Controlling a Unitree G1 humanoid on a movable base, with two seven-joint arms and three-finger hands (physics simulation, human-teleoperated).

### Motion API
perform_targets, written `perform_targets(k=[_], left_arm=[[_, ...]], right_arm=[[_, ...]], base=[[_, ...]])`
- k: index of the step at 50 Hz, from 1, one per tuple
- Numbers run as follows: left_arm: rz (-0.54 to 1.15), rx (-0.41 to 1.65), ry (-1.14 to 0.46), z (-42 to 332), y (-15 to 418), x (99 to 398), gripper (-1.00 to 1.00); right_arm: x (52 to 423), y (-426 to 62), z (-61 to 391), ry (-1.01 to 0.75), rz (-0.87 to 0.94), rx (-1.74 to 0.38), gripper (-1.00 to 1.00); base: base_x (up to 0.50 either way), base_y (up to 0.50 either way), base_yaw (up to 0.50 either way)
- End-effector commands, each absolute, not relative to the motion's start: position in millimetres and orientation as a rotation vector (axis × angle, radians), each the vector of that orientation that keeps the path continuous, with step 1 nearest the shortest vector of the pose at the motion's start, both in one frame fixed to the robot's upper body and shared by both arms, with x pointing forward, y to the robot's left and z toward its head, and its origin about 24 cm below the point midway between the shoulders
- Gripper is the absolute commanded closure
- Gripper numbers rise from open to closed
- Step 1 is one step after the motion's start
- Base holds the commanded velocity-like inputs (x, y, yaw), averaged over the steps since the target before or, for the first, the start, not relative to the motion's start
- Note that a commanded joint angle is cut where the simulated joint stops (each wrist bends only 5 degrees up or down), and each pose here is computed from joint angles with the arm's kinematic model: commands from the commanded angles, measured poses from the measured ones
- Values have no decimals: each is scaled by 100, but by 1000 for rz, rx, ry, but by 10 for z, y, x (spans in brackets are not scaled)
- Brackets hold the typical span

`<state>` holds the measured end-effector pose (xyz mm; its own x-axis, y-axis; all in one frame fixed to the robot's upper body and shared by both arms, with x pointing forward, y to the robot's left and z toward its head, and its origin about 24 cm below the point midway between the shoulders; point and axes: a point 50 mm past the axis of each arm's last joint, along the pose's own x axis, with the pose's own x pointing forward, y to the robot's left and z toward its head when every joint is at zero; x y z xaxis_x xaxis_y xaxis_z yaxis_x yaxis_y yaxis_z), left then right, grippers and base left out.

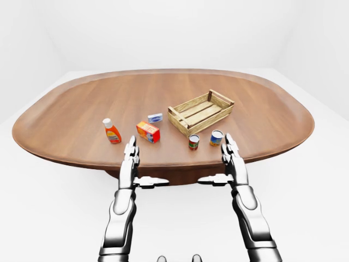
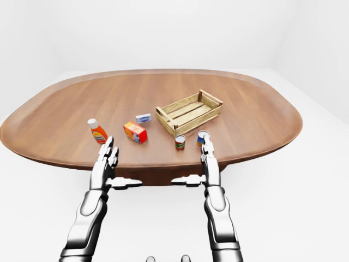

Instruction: Pick up the tomato sauce, and put it in the wooden tray.

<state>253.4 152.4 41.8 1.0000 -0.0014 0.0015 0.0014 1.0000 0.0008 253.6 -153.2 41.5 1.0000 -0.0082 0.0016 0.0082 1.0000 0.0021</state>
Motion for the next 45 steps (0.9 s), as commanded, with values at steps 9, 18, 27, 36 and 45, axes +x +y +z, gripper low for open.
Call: perform_targets(k=[9, 18, 27, 36, 45], left_arm=[[8, -7, -8, 434, 1623, 2506, -100], [85, 54, -112, 792, 1709, 2142, -100], [182, 64, -338, 1452, 1820, 1185, -100], [163, 86, -357, 1519, 1722, 1134, -100], [170, 77, -357, 1521, 1748, 1152, -100]], right_arm=[[2517, -1597, 417, -6, -19, -6, -100], [2312, -1821, 894, -162, -65, 72, -100], [1751, -2183, 1515, -454, -198, 102, -100], [1701, -2161, 1532, -465, -183, 96, -100], [1751, -2166, 1520, -461, -187, 94, -100]], base=[[0, 0, 0], [0, 0, 0], [0, 0, 0], [0, 0, 0], [0, 0, 0]])
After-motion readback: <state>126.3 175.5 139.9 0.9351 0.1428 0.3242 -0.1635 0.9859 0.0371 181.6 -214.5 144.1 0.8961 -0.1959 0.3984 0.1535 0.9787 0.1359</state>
